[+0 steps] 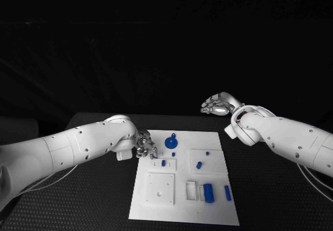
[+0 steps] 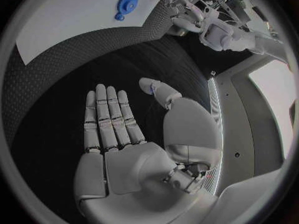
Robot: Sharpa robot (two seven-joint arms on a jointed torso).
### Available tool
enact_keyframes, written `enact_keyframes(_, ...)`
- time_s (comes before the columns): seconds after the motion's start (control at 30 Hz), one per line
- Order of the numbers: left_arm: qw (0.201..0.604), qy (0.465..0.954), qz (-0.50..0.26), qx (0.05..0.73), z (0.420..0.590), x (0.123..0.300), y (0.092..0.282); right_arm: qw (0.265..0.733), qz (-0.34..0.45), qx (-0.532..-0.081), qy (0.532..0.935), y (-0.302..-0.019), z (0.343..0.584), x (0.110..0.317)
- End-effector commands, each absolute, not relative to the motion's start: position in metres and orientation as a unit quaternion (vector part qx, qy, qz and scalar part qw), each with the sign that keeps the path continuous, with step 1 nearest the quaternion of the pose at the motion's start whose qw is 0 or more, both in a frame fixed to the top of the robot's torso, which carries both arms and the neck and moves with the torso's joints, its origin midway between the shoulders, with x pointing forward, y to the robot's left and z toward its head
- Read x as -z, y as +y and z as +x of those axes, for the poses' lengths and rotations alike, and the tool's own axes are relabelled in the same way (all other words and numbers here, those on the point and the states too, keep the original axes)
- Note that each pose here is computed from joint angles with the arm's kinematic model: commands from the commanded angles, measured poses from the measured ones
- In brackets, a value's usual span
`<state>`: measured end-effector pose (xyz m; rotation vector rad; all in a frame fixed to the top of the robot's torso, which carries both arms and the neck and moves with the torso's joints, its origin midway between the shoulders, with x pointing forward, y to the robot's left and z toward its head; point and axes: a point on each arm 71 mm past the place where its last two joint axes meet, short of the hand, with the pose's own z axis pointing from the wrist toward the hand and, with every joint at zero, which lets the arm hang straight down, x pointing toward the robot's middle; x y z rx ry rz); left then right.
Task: Assemble the parts on the task board
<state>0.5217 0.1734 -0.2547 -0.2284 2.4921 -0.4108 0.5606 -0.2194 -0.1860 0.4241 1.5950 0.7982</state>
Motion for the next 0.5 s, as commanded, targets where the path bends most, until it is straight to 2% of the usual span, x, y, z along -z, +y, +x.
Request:
enact_keyframes(0.03,0.26,0.95,-0.072,0.155,0.52,0.2562,0.1685,0.605,0.179,-0.349,0.693,-0.2176,0.5604,0.1865)
enact_keyframes(0.5,0.277,0.951,-0.039,0.133,0.5179,0.2602,0.16,0.604,0.179,-0.35,0.693,-0.2162,0.5603,0.1864)
